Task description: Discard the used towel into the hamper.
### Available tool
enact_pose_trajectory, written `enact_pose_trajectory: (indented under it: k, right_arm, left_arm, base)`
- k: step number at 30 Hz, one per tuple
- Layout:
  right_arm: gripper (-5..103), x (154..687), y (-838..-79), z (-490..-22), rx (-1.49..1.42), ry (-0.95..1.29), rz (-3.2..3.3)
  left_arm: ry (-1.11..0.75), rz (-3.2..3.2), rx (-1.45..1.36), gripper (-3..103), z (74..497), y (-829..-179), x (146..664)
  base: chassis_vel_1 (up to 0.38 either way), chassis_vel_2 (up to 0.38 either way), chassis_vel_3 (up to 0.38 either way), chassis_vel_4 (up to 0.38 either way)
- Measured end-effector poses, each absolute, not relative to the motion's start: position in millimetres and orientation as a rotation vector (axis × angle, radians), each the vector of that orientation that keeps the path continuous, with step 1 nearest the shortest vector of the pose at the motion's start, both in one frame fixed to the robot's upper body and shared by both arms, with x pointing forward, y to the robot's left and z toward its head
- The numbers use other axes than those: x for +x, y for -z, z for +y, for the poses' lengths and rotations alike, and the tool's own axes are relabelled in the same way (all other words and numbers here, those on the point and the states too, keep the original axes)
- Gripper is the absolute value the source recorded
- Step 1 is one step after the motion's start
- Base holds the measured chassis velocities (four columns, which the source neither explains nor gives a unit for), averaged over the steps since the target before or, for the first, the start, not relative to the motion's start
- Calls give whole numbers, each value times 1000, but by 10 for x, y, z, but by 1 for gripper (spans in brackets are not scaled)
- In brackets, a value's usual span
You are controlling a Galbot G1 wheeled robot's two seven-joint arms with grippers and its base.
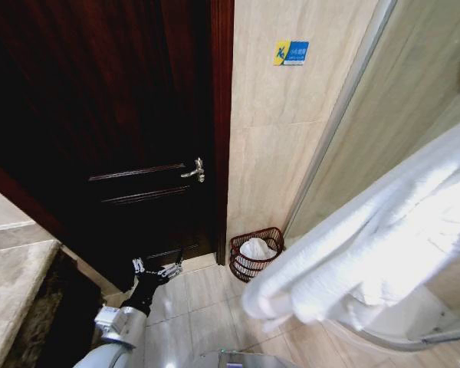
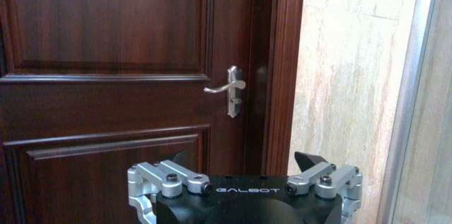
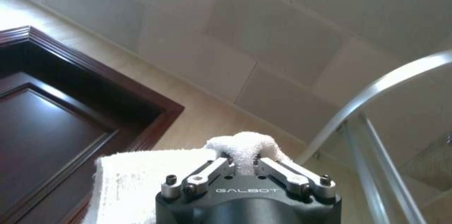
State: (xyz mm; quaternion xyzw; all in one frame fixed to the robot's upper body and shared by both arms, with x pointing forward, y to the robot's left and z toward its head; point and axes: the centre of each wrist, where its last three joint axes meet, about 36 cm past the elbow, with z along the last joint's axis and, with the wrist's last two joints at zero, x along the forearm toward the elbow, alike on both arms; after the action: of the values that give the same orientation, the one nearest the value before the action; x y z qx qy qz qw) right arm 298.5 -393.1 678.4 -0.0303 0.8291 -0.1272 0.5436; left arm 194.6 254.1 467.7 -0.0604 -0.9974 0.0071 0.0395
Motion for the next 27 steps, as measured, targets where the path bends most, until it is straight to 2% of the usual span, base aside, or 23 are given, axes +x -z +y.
enact_pose_trajectory:
  k: [21, 27]
  right_arm:
    - [5, 4165, -6675, -4182, -99, 255, 1981]
    - [5, 4496, -6971, -4366, -71, 285, 1935]
  left_arm:
    - [-22, -3057, -185, 100, 2541, -4677, 1946]
    - [-22, -3057, -185, 100, 2541, -4677, 1946]
  base:
    - [0, 0, 0, 0]
    - [0, 0, 0, 0]
